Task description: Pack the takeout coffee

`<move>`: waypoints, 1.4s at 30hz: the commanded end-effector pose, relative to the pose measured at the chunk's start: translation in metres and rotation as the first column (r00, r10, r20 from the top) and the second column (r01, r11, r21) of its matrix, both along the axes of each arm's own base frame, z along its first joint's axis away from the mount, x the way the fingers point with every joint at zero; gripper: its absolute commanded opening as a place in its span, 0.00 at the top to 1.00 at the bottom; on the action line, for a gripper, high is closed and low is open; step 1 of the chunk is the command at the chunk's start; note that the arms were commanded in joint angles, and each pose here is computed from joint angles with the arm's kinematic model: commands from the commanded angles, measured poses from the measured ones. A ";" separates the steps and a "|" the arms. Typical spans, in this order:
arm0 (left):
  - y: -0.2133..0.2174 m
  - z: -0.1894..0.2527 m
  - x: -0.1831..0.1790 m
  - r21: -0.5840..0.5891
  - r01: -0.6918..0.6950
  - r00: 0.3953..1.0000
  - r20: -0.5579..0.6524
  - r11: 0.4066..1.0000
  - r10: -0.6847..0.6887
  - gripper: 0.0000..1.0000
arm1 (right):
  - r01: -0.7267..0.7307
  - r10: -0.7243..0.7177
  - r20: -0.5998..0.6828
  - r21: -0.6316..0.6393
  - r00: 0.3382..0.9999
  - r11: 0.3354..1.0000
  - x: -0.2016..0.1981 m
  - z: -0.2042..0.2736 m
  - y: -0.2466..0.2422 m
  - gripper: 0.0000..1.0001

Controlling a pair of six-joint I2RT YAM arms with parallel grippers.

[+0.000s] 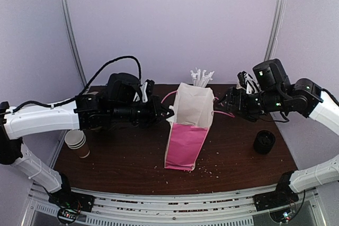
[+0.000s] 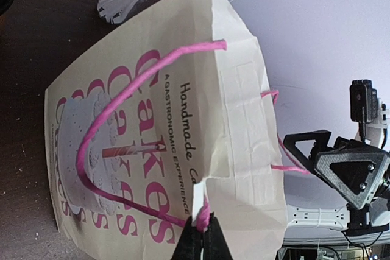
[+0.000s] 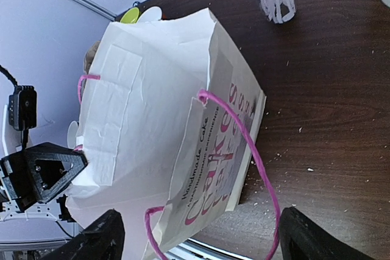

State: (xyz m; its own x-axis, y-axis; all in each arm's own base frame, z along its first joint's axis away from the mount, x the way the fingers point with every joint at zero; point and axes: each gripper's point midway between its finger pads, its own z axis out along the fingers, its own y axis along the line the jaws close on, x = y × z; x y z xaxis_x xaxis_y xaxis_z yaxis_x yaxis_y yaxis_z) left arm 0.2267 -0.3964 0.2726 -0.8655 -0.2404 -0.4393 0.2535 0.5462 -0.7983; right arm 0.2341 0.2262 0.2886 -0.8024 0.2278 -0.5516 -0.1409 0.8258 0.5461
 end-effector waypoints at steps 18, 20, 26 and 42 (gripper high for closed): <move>0.017 0.005 0.004 -0.061 -0.088 0.996 0.014 0.994 0.089 1.00 | 0.004 -0.001 -0.023 0.139 1.000 0.990 -0.023 0.036 -0.005 0.15; 0.019 0.005 0.004 -0.063 -0.096 0.995 0.013 0.993 0.097 1.00 | -0.025 0.031 -0.041 0.150 0.999 0.988 -0.028 0.030 0.002 0.16; 0.019 0.003 0.003 -0.068 -0.091 0.996 0.013 0.994 0.092 1.00 | -0.068 0.073 -0.041 0.130 0.996 0.989 -0.024 0.018 0.025 0.18; 0.022 0.000 0.001 -0.071 -0.089 0.996 0.016 0.993 0.091 1.00 | -0.076 0.076 -0.056 0.006 0.996 0.997 0.004 -0.017 0.047 0.30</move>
